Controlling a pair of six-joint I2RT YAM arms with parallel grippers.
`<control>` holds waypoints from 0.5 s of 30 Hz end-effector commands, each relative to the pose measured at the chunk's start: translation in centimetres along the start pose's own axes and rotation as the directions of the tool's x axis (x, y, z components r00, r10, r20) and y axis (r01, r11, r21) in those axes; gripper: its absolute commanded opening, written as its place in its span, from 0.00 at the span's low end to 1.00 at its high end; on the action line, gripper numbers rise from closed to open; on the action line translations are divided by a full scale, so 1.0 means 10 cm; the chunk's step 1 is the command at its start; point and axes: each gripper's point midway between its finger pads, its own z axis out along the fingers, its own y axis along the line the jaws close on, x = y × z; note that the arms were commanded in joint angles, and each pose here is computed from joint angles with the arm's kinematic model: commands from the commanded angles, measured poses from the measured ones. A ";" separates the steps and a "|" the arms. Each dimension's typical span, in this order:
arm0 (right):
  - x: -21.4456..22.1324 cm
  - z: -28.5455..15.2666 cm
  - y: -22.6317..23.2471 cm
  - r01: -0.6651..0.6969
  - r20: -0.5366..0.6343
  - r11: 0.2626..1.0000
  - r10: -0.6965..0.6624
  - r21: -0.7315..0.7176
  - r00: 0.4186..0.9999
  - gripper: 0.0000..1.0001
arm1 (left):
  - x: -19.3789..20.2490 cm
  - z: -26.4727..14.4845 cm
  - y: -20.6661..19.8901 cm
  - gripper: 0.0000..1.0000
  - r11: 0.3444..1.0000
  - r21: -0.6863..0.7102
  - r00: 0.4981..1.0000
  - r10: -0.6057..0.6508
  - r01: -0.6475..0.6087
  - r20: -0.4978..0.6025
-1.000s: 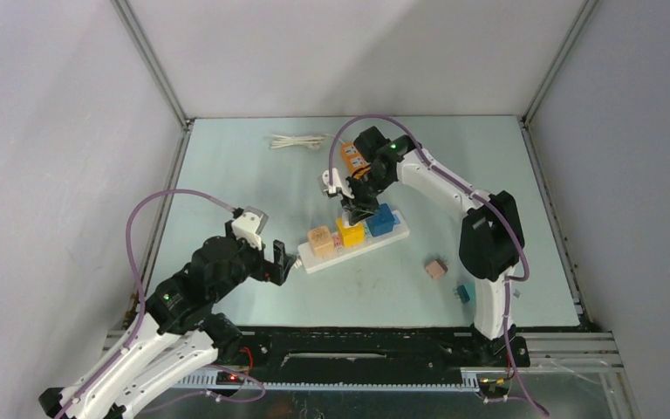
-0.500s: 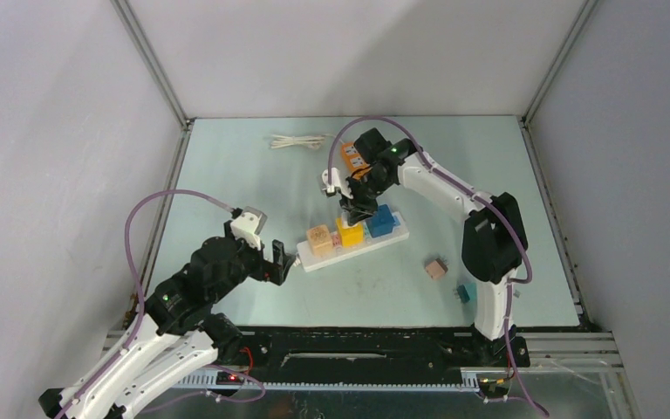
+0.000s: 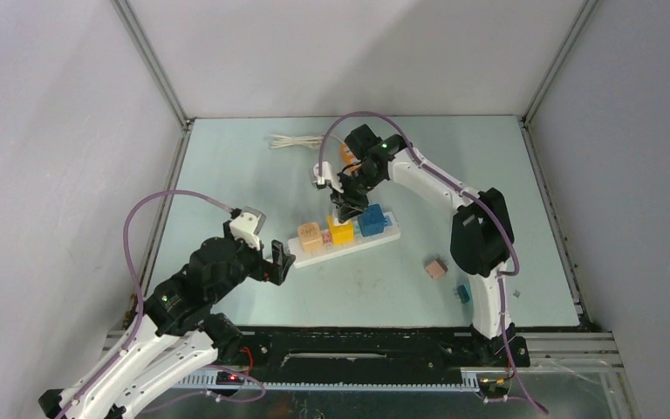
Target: Insert the plug
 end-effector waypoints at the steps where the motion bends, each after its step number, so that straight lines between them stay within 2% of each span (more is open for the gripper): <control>1: 0.93 0.56 0.23 -0.190 -0.300 0.978 0.155 -0.091 0.941 0.00 | -0.02 0.02 0.01 0.98 1.000 -0.008 1.000 -0.016 0.016 0.021; 7: 1.06 0.70 0.37 -0.222 -0.401 0.972 0.175 -0.075 0.899 0.00 | -0.02 0.01 0.01 0.98 1.000 -0.007 1.000 -0.016 0.016 0.025; 15: 1.14 0.86 0.48 -0.256 -0.464 0.964 0.194 -0.074 0.864 0.00 | -0.03 0.01 0.00 0.98 1.000 -0.002 0.999 -0.015 0.015 0.028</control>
